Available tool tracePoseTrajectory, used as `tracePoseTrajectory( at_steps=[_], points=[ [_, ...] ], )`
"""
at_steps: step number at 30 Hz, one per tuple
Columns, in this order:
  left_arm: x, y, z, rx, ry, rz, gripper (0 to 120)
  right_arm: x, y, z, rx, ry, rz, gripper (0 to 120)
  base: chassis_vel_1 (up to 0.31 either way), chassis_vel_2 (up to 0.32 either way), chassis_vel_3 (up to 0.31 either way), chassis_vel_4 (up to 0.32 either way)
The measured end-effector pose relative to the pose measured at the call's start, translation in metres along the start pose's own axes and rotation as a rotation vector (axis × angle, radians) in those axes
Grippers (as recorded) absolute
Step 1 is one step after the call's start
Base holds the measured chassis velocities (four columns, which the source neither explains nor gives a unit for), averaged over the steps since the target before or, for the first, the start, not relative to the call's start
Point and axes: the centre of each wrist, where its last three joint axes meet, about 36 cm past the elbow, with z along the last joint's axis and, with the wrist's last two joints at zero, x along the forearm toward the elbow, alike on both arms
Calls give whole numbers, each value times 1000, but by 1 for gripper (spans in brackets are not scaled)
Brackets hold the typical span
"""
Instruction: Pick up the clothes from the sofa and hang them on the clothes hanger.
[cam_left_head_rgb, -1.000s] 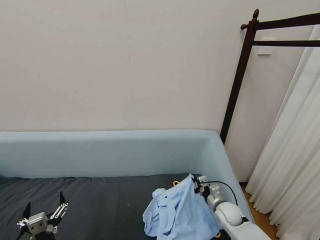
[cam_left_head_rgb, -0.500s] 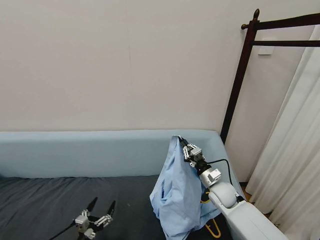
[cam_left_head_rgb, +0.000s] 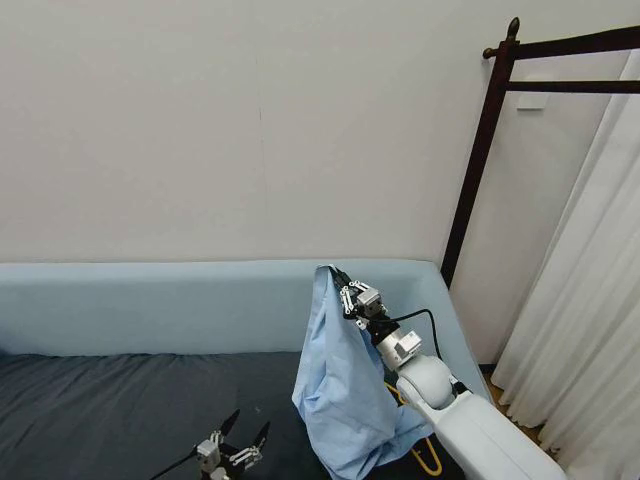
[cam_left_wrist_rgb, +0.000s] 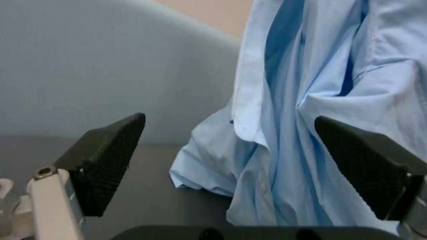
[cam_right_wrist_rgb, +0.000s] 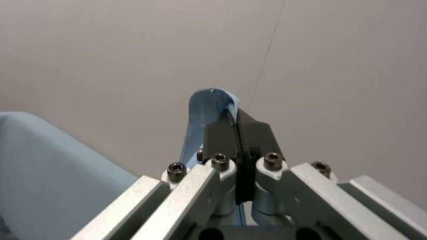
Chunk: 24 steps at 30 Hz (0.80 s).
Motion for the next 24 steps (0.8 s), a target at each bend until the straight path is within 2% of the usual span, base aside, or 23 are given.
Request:
tracePoseTrajectory(
  at_steps=[9, 18, 22, 23, 24],
  points=[
    [-27, -15, 17, 68, 25, -13, 95, -6, 3, -8, -14, -15, -2, 0, 0, 0, 0, 0],
    [-57, -66, 44, 131, 34, -39, 96, -4, 7, -8, -27, -16, 9, 0, 0, 0, 0, 0],
    [-62, -74, 48, 138, 31, -41, 89, -4, 7, -10, -28, -18, 13, 0, 0, 0, 0, 0],
    [-65, -77, 50, 138, 26, -47, 84, -4, 7, -10, -29, -18, 14, 0, 0, 0, 0, 0],
    [-71, -79, 51, 138, 16, -58, 70, -4, 8, -12, -31, -19, 16, 0, 0, 0, 0, 0]
  ],
)
